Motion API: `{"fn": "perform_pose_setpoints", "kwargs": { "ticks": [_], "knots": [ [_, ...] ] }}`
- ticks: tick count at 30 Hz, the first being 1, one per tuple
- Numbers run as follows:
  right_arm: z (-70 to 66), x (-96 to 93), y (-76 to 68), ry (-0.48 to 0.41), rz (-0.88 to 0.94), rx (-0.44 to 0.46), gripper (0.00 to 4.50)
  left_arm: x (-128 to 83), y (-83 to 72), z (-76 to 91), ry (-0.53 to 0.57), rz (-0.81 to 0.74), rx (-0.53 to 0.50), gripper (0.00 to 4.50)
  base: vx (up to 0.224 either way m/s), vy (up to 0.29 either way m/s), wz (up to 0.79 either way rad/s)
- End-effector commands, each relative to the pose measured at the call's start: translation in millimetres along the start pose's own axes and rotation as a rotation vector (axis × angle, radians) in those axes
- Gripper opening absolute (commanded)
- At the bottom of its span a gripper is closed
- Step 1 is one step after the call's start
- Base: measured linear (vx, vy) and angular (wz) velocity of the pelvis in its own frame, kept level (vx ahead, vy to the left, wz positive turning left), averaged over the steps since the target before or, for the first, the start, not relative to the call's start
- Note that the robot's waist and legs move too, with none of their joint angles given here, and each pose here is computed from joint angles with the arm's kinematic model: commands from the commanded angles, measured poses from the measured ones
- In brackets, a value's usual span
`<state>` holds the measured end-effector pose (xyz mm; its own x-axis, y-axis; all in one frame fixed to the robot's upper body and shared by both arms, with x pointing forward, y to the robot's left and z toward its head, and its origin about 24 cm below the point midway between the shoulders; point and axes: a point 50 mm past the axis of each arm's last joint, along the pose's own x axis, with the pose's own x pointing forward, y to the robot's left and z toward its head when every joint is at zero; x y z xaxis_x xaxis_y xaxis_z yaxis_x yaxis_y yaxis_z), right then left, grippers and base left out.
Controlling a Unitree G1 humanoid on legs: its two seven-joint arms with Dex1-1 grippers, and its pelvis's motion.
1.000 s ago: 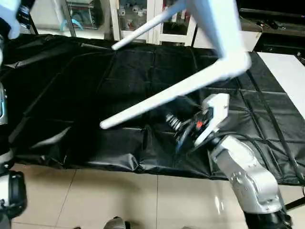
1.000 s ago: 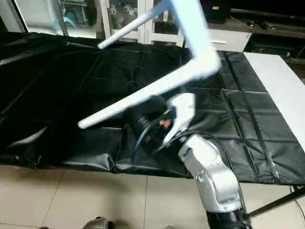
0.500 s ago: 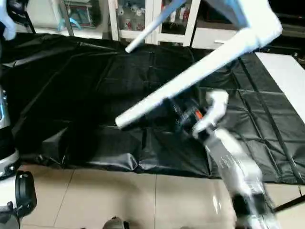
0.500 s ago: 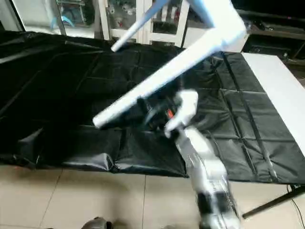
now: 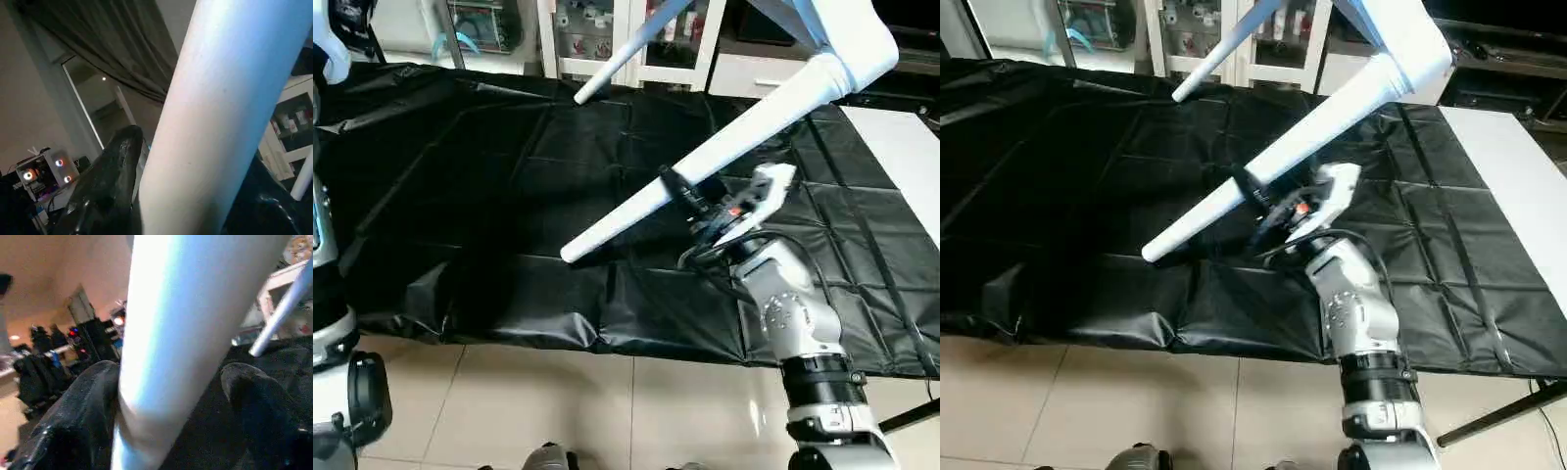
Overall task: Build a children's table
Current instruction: Flip table
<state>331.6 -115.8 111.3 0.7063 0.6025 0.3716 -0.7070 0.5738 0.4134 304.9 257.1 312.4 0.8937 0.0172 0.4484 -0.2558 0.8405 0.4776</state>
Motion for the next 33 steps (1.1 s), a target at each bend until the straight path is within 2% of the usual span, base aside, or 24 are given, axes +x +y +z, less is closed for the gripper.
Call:
{"fn": "perform_pose_setpoints", "kwargs": {
  "ticks": [1, 2, 4, 6, 12, 14, 16, 19, 20, 24, 28, 29, 32, 33],
  "knots": [
    [4.7, 1.0, 4.4, -0.019, 0.069, 0.037, 3.25, -6, 21.4, 22.5, -0.121, 0.126, -0.096, 2.06, 0.000, 0.000, 0.00],
    [4.7, 1.1, 4.9, -0.018, 0.075, 0.041, 3.25, -6, 21.3, 22.5, -0.121, 0.125, -0.096, 2.06, 0.000, 0.000, 0.00],
    [3.9, 1.6, 8.9, -0.002, 0.125, 0.067, 2.94, -6, 20.6, 22.2, -0.119, 0.122, -0.101, 2.06, 0.000, 0.000, 0.00],
    [3.4, 1.7, 9.9, 0.004, 0.142, 0.072, 2.89, -7, 20.4, 22.1, -0.117, 0.122, -0.100, 2.06, 0.000, 0.000, 0.00],
    [3.9, 1.7, 9.8, 0.010, 0.166, 0.085, 2.45, -8, 19.7, 19.6, -0.103, 0.129, -0.103, 2.06, 0.000, 0.000, 0.00],
    [4.5, 1.9, 10.0, 0.019, 0.172, 0.081, 2.38, -8, 19.2, 17.9, -0.098, 0.128, -0.110, 2.06, 0.000, 0.000, 0.00],
    [5.0, 2.3, 10.0, 0.020, 0.170, 0.077, 2.12, -9, 18.8, 17.1, -0.095, 0.127, -0.111, 2.06, 0.000, 0.000, 0.00],
    [7.2, 3.6, 8.4, 0.021, 0.153, 0.059, 2.05, -10, 17.4, 13.3, -0.085, 0.128, -0.116, 2.06, 0.000, 0.000, 0.00],
    [8.6, 4.3, 7.1, 0.021, 0.141, 0.046, 1.86, -10, 16.7, 11.6, -0.079, 0.127, -0.120, 2.06, 0.000, 0.000, 0.00],
    [15.8, 6.6, 1.8, 0.005, 0.094, -0.002, 1.68, -12, 13.8, 6.1, -0.059, 0.123, -0.132, 2.06, 0.000, 0.000, 0.00],
    [30.9, 7.0, -0.1, -0.036, 0.062, -0.074, 1.62, -18, 9.1, -9.6, -0.019, 0.133, -0.149, 2.06, 0.000, 0.000, 0.00],
    [37.8, 6.4, 1.2, -0.049, 0.057, -0.110, 1.62, -21, 6.0, -18.9, 0.003, 0.134, -0.159, 2.06, 0.000, 0.000, 0.00],
    [44.1, 5.5, 2.9, -0.059, 0.055, -0.142, 1.62, -24, 2.5, -28.5, 0.027, 0.135, -0.168, 2.06, 0.000, 0.000, 0.00],
    [48.6, 4.2, 4.2, -0.058, 0.056, -0.178, 1.61, -27, -0.6, -36.5, 0.043, 0.137, -0.174, 2.01, 0.000, 0.000, 0.00]
  ]
}}
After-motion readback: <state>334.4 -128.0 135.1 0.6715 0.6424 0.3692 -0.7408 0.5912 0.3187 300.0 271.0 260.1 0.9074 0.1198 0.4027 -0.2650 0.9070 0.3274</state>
